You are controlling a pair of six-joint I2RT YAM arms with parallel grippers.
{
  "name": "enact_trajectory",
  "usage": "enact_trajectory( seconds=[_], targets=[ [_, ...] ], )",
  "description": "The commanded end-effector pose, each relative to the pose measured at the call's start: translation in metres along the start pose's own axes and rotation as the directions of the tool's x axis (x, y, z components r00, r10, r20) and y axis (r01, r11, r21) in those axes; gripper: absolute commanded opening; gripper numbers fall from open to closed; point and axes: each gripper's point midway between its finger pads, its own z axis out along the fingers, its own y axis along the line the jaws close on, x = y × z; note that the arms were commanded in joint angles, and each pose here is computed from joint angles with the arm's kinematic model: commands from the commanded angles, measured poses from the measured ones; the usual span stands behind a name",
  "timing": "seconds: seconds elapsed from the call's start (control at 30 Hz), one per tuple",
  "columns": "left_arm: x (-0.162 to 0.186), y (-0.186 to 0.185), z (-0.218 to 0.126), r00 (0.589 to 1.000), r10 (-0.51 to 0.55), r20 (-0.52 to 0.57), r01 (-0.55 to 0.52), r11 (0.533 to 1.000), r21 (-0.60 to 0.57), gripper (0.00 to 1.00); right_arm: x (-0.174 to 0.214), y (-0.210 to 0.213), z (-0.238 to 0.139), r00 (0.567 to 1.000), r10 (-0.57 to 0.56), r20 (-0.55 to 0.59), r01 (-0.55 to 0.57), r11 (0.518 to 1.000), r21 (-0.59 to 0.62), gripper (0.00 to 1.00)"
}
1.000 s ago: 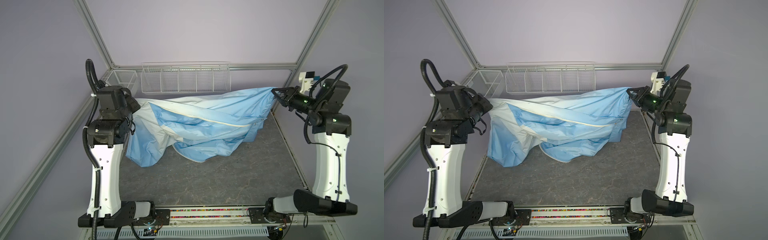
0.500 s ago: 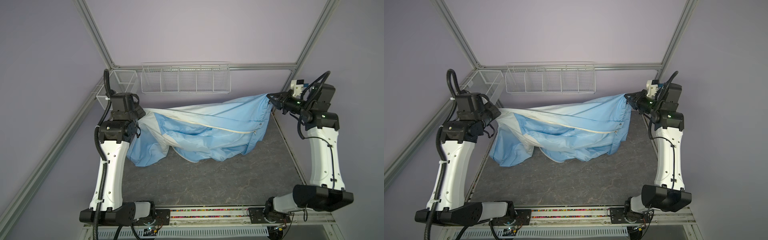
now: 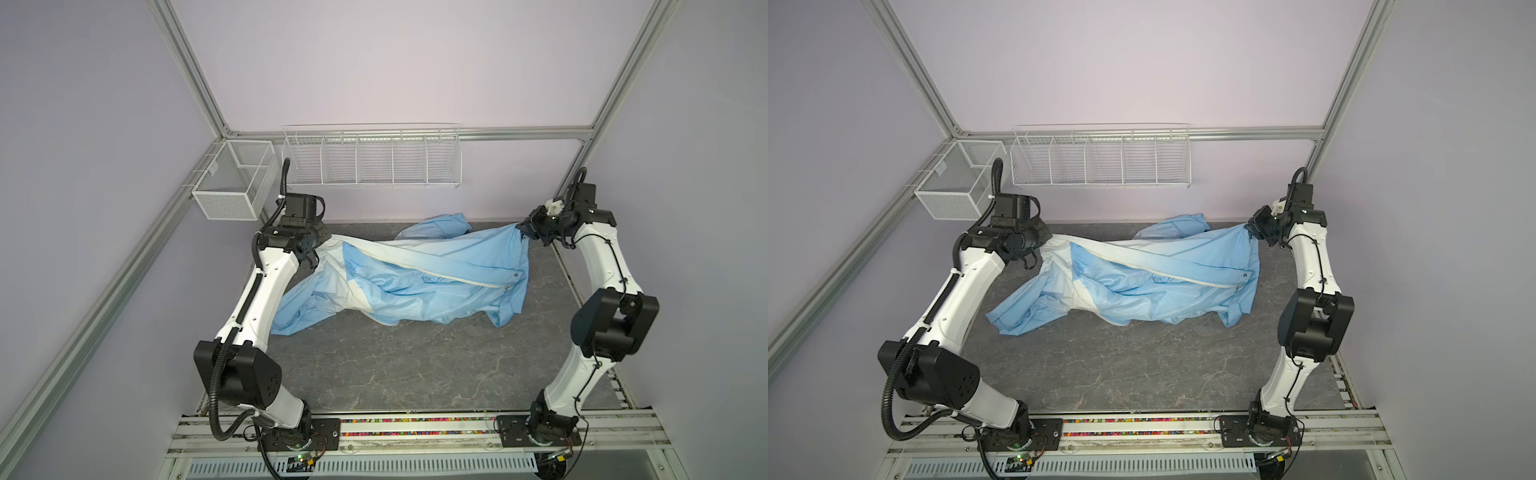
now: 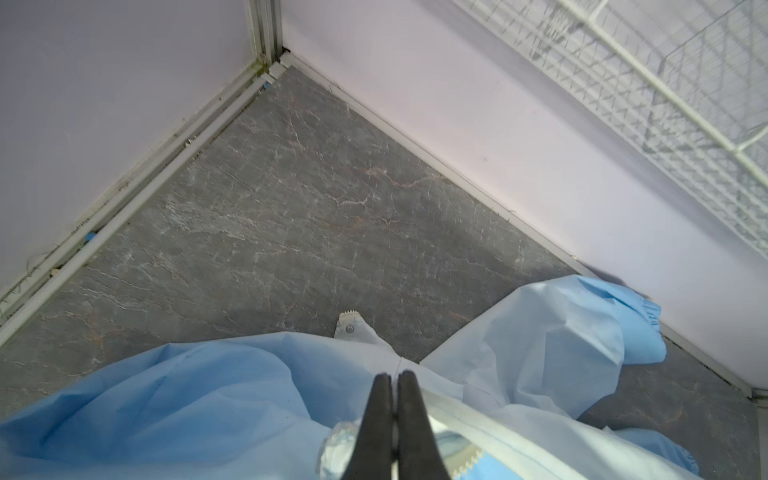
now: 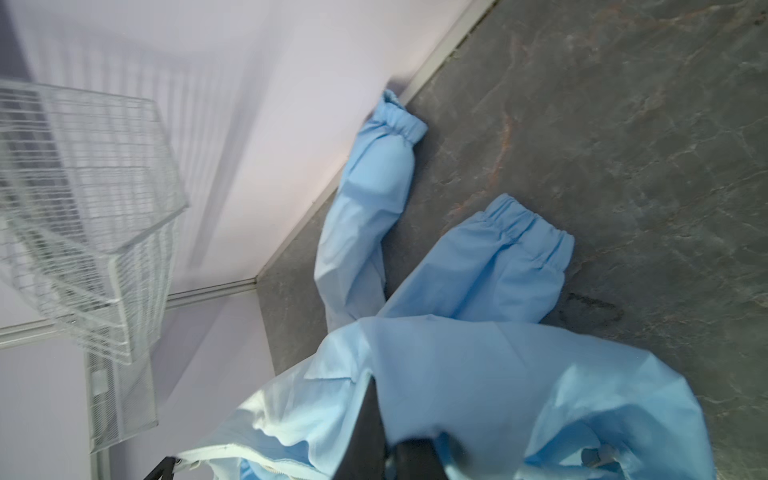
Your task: Zip up the jacket
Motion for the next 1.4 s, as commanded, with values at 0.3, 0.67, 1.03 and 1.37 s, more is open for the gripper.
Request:
enact_trajectory(
  seconds=[0.3,0.67,1.03,1.37],
  targets=[
    [0.061,0.011,-0.033,0.984,-0.068,-0.164,0.085,0.991,0.104,0.00,0.000,-0.030,0.009,0.998,0.001,-0.063,0.005,0.995,0.100,0.07],
    [0.051,0.003,-0.083,0.978,0.020,-0.209,0.013,0.988,0.153,0.00,0.024,-0.008,-0.063,0.996,0.035,-0.082,-0.030,0.998,0.052,0.07],
    [0.105,0.013,-0.074,0.921,0.089,-0.379,-0.015,0.981,0.196,0.00,0.052,-0.053,-0.069,0.980,0.110,-0.168,-0.086,0.985,0.147,0.07],
    [0.091,0.014,0.006,0.933,0.038,-0.358,-0.023,0.999,0.046,0.00,0.030,-0.102,0.006,0.970,0.137,-0.201,-0.072,0.951,0.302,0.08]
  ],
)
